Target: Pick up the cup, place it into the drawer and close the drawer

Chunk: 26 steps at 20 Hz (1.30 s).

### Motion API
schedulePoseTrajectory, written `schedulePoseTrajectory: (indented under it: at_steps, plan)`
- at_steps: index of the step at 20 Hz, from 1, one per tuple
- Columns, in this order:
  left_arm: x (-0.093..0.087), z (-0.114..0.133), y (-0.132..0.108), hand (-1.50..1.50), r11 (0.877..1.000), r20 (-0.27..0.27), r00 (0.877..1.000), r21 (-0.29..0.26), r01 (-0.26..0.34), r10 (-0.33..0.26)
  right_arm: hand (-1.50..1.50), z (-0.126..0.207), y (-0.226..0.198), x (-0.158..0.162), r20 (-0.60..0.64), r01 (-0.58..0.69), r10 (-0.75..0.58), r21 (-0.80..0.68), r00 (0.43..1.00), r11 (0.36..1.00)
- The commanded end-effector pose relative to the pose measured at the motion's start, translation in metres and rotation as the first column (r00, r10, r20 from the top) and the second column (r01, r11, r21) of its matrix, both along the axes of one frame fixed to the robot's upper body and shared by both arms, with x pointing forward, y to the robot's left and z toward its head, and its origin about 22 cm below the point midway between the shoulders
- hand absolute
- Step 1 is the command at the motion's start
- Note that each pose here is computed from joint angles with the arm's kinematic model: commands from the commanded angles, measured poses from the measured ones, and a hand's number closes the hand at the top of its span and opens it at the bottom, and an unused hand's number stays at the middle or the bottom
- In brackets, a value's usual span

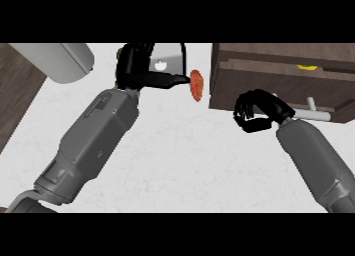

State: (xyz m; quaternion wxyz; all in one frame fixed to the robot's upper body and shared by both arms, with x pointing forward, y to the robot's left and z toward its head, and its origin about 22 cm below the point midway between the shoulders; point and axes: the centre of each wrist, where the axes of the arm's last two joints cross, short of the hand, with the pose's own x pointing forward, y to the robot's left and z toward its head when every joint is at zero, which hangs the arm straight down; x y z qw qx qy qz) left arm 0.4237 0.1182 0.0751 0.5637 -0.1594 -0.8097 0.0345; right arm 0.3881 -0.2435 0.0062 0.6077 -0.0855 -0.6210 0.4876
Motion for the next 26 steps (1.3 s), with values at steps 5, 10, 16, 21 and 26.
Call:
schedulePoseTrajectory:
  at_steps: [5, 10, 16, 21, 26]
  plan:
    - [-0.003, -0.002, 0.041, -1.5, 1.0, 0.006, 1.0, 0.011, 0.021, -0.021, 1.5, 0.065, -0.035, 0.044, 0.147, 0.175, -0.186, 0.084, 0.971, 0.981]
    - [-0.007, -0.008, 0.042, -1.5, 0.999, 0.003, 0.999, 0.011, 0.05, -0.05, 1.5, 0.099, -0.055, 0.052, 0.158, 0.196, -0.217, 0.138, 0.963, 0.971]
    - [-0.012, -0.011, 0.039, -1.5, 0.996, 0.003, 0.996, 0.007, 0.09, -0.09, 1.5, 0.109, -0.057, 0.053, 0.149, 0.196, -0.224, 0.185, 0.963, 0.963]
    - [-0.012, -0.012, 0.053, -1.5, 0.997, 0.002, 0.997, 0.005, 0.078, -0.078, 1.5, 0.117, -0.072, 0.05, 0.147, 0.184, -0.216, 0.205, 0.965, 0.961]
    - [-0.017, -0.02, 0.047, -1.5, 0.994, -0.011, 0.994, -0.011, 0.11, -0.11, 1.5, 0.123, -0.073, 0.049, 0.141, 0.172, -0.206, 0.222, 0.968, 0.96]
